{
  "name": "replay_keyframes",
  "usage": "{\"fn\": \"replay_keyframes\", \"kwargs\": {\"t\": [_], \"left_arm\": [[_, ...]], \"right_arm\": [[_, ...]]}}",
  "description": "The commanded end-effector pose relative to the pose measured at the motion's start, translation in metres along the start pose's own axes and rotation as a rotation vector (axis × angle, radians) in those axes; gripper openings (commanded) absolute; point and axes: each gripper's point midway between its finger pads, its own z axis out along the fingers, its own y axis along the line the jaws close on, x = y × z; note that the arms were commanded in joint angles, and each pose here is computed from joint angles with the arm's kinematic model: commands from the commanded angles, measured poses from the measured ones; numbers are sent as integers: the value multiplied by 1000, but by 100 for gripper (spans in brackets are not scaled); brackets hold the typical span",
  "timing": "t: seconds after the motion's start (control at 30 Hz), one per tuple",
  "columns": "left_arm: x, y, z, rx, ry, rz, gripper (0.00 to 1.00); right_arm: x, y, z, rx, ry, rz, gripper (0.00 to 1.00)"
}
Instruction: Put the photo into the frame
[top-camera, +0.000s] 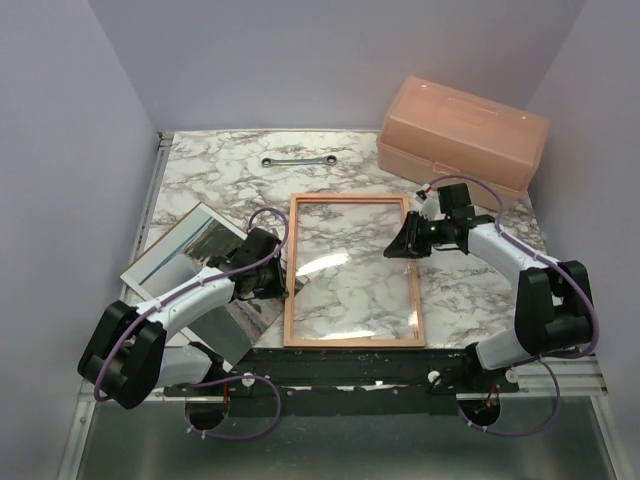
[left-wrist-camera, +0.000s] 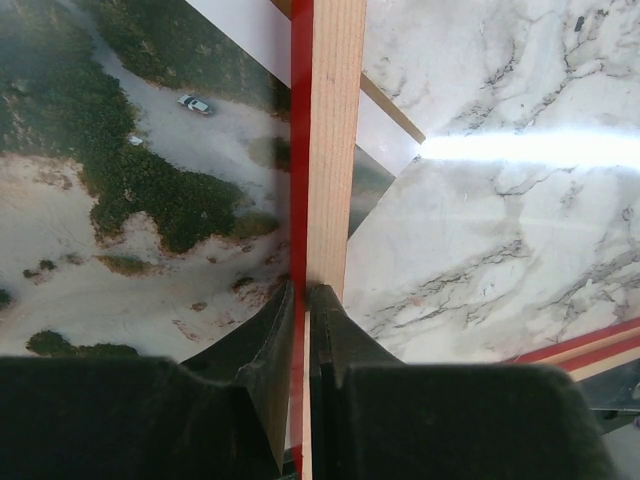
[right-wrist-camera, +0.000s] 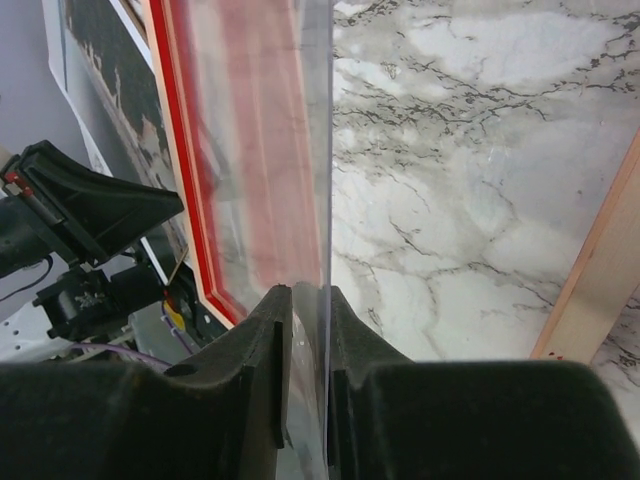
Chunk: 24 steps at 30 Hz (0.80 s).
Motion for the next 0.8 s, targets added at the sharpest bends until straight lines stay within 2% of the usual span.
{"fn": "replay_keyframes", "kwargs": {"t": [0.0, 0.4, 0.6, 0.77], "left_arm": [[12, 29, 7, -117, 34, 23, 12], [14, 30, 8, -122, 39, 23, 12], [15, 31, 7, -125, 42, 23, 12], [15, 32, 8, -128, 43, 23, 12]], "right_arm": [[-1, -2, 2, 1, -33, -42, 26], [2, -17, 6, 65, -28, -30, 73], [6, -21, 8, 96, -22, -32, 87], [13, -30, 11, 173, 3, -26, 91]]}}
